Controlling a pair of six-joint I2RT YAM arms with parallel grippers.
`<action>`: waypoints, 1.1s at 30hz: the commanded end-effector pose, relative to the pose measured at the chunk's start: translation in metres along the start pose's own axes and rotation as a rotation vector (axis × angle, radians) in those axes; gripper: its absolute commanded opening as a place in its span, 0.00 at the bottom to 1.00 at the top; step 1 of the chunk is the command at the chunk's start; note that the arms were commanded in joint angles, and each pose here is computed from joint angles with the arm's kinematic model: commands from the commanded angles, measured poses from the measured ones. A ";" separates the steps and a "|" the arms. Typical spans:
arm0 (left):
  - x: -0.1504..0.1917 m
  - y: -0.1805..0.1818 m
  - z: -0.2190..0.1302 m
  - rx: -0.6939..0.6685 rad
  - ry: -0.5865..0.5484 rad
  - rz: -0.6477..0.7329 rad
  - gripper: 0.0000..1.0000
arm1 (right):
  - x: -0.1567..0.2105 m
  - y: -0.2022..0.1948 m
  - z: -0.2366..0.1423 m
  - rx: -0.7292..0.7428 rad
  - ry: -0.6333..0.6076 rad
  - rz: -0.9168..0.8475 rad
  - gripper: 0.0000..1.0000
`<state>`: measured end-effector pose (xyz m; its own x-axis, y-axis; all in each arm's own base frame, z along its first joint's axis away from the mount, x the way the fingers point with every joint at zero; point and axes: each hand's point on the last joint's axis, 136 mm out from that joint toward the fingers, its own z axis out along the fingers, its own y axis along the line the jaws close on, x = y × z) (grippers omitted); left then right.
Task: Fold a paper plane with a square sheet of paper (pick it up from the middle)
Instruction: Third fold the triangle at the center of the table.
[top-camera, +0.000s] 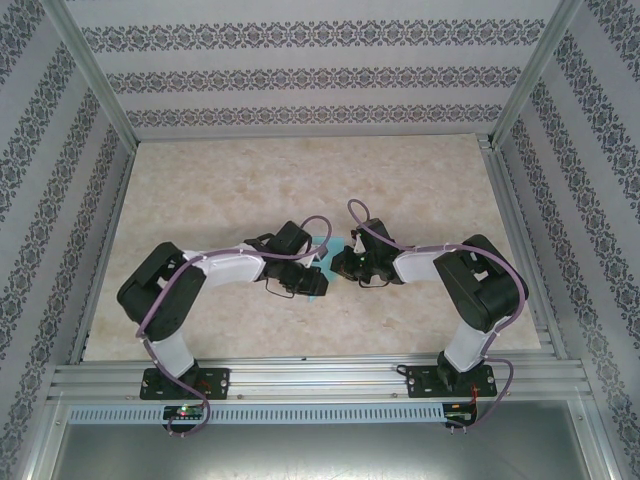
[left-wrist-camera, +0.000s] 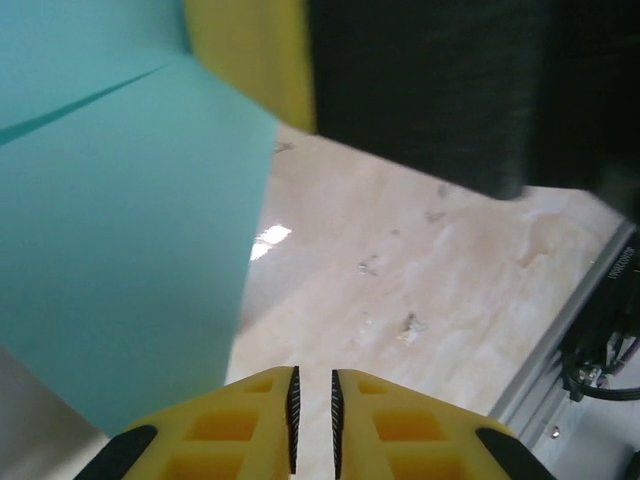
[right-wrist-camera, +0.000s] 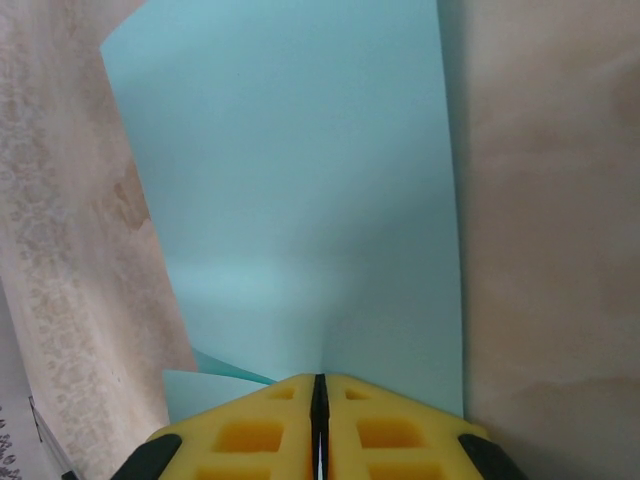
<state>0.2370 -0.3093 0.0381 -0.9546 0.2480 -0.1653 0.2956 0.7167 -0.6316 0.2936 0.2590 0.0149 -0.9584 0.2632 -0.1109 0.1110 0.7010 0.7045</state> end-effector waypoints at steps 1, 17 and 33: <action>-0.003 0.004 0.005 -0.013 0.018 -0.031 0.18 | 0.014 -0.034 0.005 0.135 0.022 0.021 0.11; 0.020 0.038 0.002 -0.059 0.031 -0.127 0.16 | 0.014 -0.042 0.005 0.183 0.041 0.003 0.12; 0.042 0.062 -0.015 -0.003 0.045 -0.356 0.16 | 0.015 -0.046 0.000 0.212 0.043 -0.005 0.12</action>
<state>0.2378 -0.2703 0.0183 -0.9996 0.0298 0.0022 0.0188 0.6841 -0.7291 0.2938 0.2576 0.0142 -0.9640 0.2313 -0.1315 0.0852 0.7367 0.6708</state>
